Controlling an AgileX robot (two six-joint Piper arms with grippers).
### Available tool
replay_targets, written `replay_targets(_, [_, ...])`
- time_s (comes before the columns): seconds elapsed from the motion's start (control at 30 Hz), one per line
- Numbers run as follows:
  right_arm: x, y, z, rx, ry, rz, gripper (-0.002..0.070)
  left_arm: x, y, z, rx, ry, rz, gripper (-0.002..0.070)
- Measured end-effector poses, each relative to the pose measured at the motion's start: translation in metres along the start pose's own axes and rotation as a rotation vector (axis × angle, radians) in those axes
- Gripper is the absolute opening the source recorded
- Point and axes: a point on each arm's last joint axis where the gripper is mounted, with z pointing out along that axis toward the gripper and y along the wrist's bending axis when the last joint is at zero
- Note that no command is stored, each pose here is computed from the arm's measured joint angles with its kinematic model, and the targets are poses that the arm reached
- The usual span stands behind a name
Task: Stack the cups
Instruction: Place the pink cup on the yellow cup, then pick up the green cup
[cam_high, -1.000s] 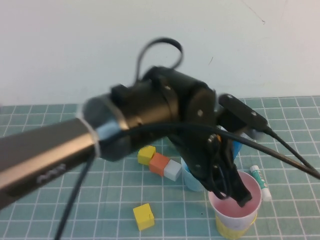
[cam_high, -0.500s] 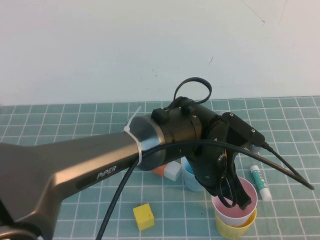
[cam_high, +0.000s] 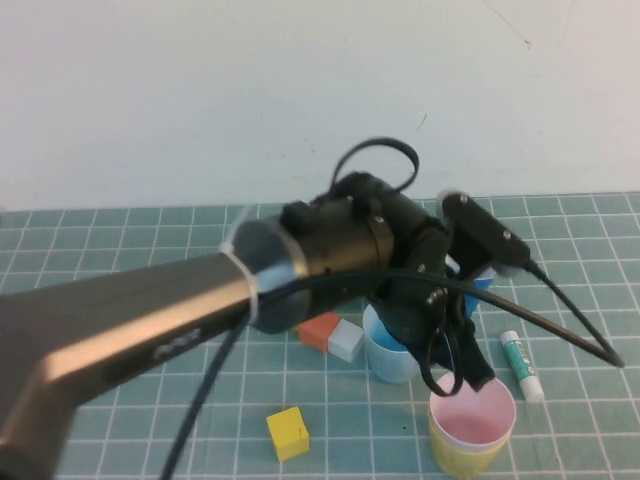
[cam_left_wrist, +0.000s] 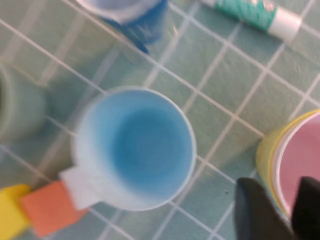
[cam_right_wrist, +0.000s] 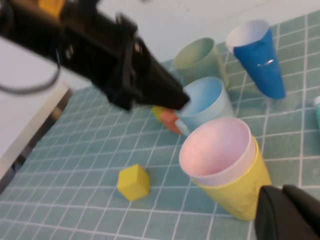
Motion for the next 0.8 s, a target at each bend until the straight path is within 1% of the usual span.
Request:
replay_targets(0.03, [-0.002, 0.002, -0.001, -0.007, 0.001, -0.023, -0.0003, -0.002, 0.002, -0.01, -0.015, -0.023, 0.007, 0.0153])
replay_targets(0.1, [-0.01, 0.008, -0.005, -0.022, -0.023, -0.076, -0.0003, -0.006, 0.004, -0.035, -0.043, -0.076, 0.019, 0.0071])
replay_targets(0.13, [-0.015, 0.011, -0.007, -0.025, -0.038, -0.105, -0.0003, -0.007, 0.005, -0.048, -0.052, -0.102, 0.025, 0.0046])
replay_targets(0.2, [-0.027, 0.019, -0.013, -0.025, -0.062, -0.165, -0.0003, -0.007, 0.006, -0.072, -0.065, -0.15, 0.028, 0.002])
replay_targets(0.3, [-0.043, 0.025, -0.017, 0.018, -0.052, -0.289, -0.0003, 0.003, 0.006, -0.106, -0.071, -0.204, 0.02, 0.0006])
replay_targets(0.37, [-0.055, 0.029, -0.019, 0.048, -0.053, -0.403, -0.0003, 0.015, 0.006, -0.126, -0.072, -0.233, 0.004, 0.0002])
replay_targets(0.47, [-0.073, 0.034, -0.023, 0.087, -0.138, -0.509, -0.0003, 0.04, 0.004, -0.143, -0.07, -0.248, -0.01, 0.0002])
replay_targets(0.57, [-0.087, 0.035, -0.028, 0.134, -0.265, -0.524, -0.0003, 0.071, 0.002, -0.148, -0.066, -0.242, -0.054, 0.0002])
replay_targets(0.63, [-0.092, 0.035, -0.029, 0.148, -0.295, -0.534, -0.0003, 0.094, 0.001, -0.149, -0.068, -0.236, -0.094, 0.0002])
replay_targets(0.7, [-0.094, 0.037, -0.026, 0.142, -0.257, -0.542, -0.0003, 0.113, 0.0, -0.146, -0.064, -0.228, -0.126, 0.0002])
replay_targets(0.8, [-0.099, 0.039, -0.014, 0.116, -0.102, -0.548, -0.0003, 0.14, -0.002, -0.139, -0.057, -0.218, -0.179, 0.0002])
